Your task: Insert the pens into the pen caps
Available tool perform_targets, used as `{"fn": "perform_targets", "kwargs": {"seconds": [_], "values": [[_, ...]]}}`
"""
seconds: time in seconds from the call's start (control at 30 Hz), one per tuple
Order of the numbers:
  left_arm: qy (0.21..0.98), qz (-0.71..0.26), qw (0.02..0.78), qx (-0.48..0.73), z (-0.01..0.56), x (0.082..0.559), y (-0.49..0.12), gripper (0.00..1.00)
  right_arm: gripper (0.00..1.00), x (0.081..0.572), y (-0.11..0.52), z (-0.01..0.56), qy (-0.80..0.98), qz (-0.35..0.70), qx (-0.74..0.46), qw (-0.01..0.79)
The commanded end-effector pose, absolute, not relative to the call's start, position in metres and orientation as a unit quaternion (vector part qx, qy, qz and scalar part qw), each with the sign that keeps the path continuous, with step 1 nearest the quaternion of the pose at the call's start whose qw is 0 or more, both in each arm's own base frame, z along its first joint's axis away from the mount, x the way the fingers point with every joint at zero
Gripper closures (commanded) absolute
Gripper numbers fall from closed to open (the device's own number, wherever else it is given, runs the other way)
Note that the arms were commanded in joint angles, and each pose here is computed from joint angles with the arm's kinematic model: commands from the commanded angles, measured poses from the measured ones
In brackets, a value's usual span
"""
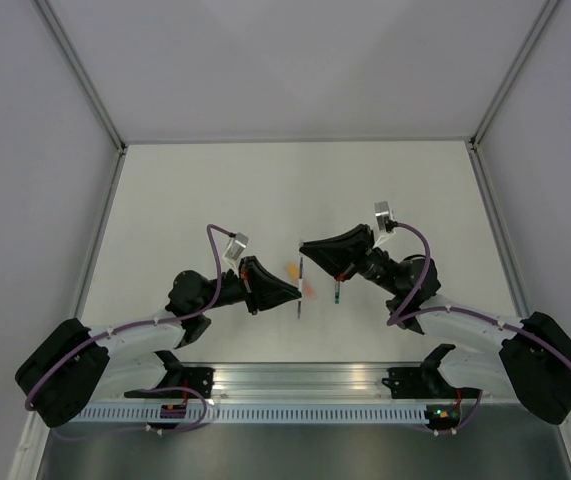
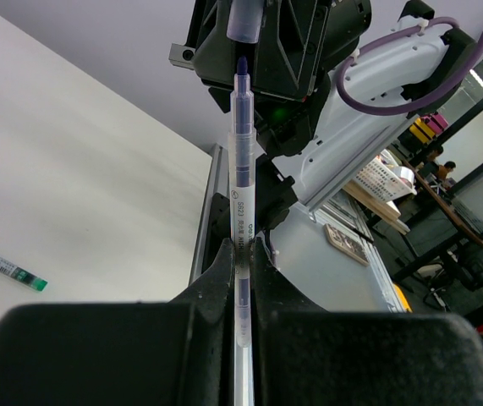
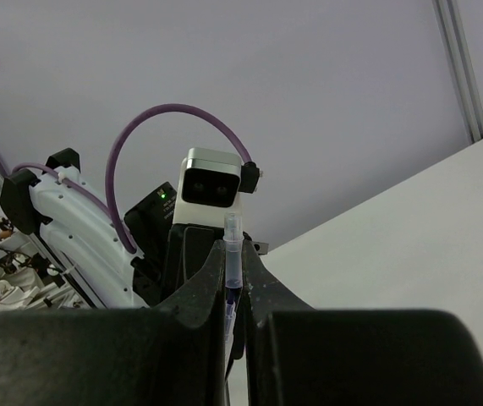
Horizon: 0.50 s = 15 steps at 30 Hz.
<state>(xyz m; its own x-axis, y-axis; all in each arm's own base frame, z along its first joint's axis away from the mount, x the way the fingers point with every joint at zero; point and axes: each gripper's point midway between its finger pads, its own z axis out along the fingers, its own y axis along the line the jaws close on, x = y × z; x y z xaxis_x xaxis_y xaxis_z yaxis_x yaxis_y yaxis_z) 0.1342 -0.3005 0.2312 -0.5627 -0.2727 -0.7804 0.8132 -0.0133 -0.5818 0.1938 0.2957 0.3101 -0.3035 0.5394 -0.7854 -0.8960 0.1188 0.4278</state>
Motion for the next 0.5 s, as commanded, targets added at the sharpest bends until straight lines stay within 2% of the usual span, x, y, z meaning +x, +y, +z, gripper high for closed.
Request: {"fn": "perform_targets", "kwargs": {"seconds": [0.0,0.47], "values": [[0.542,-0.685,0.422,0.243,0.249,0.128,-0.297,0.98,1.0,0.18,0.292,0.346,0.424,0.657,-0.201,0.591],[0.54,-0.681,0.437,0.231,0.252,0.129,-0.291,0.98,1.0,0.166,0.295,0.346,0.419,0.667,-0.21,0.579]]}}
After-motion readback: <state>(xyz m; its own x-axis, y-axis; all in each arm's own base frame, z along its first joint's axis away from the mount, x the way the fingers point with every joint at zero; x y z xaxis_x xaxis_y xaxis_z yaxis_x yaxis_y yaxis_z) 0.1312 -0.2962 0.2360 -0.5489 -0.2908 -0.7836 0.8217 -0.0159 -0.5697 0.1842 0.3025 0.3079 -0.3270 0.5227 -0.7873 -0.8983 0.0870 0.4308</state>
